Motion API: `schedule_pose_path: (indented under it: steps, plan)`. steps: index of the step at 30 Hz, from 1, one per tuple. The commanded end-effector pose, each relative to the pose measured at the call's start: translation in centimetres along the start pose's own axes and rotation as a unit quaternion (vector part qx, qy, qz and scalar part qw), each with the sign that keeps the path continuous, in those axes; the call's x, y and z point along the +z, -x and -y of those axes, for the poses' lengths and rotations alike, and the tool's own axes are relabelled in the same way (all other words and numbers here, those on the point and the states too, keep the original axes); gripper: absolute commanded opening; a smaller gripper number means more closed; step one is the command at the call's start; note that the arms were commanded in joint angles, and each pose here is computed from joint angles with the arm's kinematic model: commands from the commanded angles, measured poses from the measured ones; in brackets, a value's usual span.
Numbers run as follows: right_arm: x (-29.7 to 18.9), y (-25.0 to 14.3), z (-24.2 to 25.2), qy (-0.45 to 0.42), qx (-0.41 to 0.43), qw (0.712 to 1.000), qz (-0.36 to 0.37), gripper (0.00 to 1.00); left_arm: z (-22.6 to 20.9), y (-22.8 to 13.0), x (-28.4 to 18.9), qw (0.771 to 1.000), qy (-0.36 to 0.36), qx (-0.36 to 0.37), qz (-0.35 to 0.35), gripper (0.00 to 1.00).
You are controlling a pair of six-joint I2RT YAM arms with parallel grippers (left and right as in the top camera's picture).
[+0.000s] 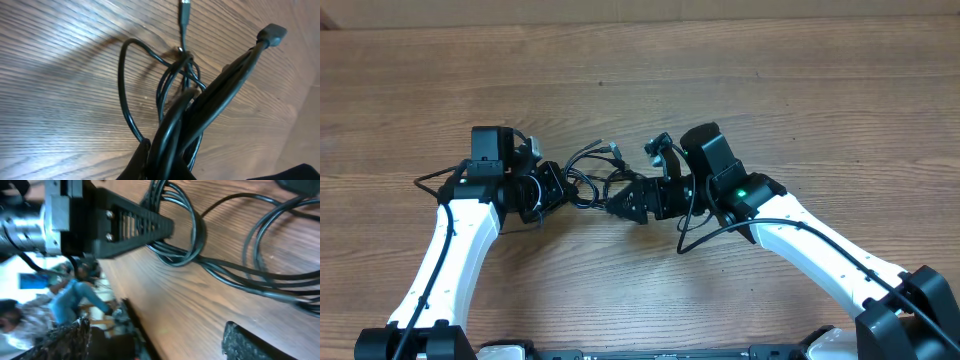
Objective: Untangle cables
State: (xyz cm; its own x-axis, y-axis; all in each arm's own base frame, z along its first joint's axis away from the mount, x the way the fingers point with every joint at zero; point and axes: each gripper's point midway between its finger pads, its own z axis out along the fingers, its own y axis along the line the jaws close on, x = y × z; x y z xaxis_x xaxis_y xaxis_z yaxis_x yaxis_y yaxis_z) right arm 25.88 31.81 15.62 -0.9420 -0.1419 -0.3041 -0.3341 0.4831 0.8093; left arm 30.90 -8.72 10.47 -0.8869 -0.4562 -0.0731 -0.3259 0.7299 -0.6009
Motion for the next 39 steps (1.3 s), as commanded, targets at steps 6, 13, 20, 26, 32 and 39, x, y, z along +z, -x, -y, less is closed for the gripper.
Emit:
schedule_pose_path:
  steps: [6, 13, 20, 26, 32, 39]
  plan:
    - [0.1, -0.1, -0.6, 0.018, 0.133, 0.991, -0.009, 0.82, 3.2, -1.3, 0.0, 0.996, -0.074, -0.033, -0.039, 0.04]
    - [0.1, 0.1, -0.4, 0.013, 0.198, 0.980, -0.004, 0.75, 5.4, -1.3, -0.5, 0.990, -0.133, -0.012, -0.051, 0.04]
    - [0.1, 0.6, -0.3, 0.009, 0.221, 0.975, 0.008, 0.65, 6.3, -2.0, -0.8, 0.985, -0.158, -0.010, -0.070, 0.04]
    - [0.1, 1.2, 0.0, 0.004, 0.217, 0.976, 0.023, 0.63, 6.9, -2.8, -0.5, 0.983, -0.162, 0.002, -0.083, 0.04]
    - [0.1, 1.5, 0.4, -0.006, 0.217, 0.976, 0.034, 0.55, 8.2, -4.3, -0.1, 0.979, -0.171, 0.026, -0.104, 0.04]
    - [0.0, 1.9, 1.0, -0.020, 0.217, 0.975, 0.051, 0.44, 8.6, -5.1, 0.1, 0.978, -0.172, 0.035, -0.114, 0.04]
